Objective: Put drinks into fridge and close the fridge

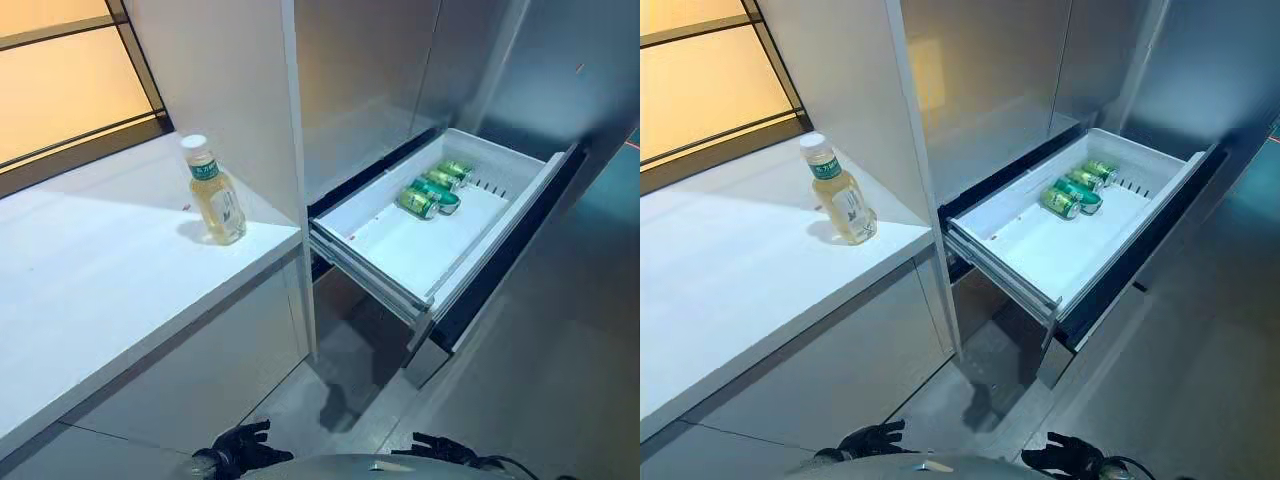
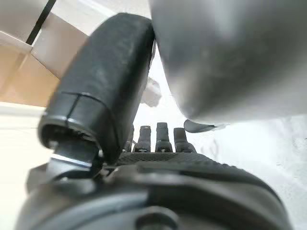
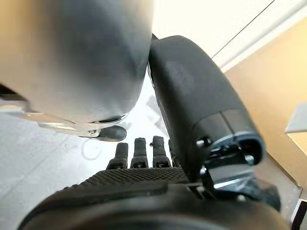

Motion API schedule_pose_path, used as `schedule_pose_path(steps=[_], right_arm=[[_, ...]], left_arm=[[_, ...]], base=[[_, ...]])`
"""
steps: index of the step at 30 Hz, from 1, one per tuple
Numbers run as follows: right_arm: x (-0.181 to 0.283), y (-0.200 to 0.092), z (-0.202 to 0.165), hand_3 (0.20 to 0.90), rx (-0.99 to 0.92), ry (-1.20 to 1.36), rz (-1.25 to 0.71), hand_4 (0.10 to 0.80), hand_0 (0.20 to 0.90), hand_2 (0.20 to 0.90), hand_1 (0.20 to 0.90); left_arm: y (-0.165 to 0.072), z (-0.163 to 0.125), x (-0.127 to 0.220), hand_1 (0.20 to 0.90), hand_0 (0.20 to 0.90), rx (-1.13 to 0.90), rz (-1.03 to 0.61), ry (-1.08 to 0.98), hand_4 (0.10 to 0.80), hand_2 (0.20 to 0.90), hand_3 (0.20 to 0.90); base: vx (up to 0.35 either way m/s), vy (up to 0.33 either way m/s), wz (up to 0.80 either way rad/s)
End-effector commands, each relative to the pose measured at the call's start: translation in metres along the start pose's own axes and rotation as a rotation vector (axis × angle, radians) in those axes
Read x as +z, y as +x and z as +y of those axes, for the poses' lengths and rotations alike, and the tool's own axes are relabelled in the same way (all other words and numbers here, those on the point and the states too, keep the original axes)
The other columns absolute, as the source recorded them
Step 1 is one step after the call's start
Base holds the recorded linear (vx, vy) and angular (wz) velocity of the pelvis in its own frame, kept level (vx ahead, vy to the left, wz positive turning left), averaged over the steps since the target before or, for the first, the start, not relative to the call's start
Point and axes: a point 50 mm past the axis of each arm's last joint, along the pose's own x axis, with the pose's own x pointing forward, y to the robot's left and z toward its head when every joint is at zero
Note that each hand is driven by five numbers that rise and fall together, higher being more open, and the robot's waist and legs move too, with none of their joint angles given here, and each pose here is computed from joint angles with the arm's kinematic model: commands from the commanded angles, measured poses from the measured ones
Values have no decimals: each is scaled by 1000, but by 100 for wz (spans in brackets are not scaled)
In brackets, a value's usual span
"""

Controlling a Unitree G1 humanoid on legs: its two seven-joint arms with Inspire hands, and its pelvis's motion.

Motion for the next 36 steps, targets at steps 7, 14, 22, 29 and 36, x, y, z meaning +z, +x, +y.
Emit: schedule_pose_path(steps=[7,14,22,29,36], right_arm=[[5,1,3,900,30,-1,-13,800,900,900,900],[8,1,0,900,21,-2,-20,800,900,900,900],[19,-4,-16,900,-2,-34,-38,800,900,900,900],[15,-6,-24,900,-22,-39,-37,800,900,900,900],[-1,-4,-13,900,-20,-34,-13,800,900,900,900]], left_arm=[[2,5,26,900,900,8,-147,-138,800,900,900],[-7,4,70,900,900,-27,-413,42,800,900,900],[-32,-4,132,900,900,-249,-481,460,800,900,900],[-134,-48,236,900,900,-848,-793,423,800,900,900],[-225,-63,276,900,900,-1095,-1421,227,800,900,900]], base=[[0,0,0],[-5,2,0],[-39,35,-1],[-6,11,-1],[11,-2,2]])
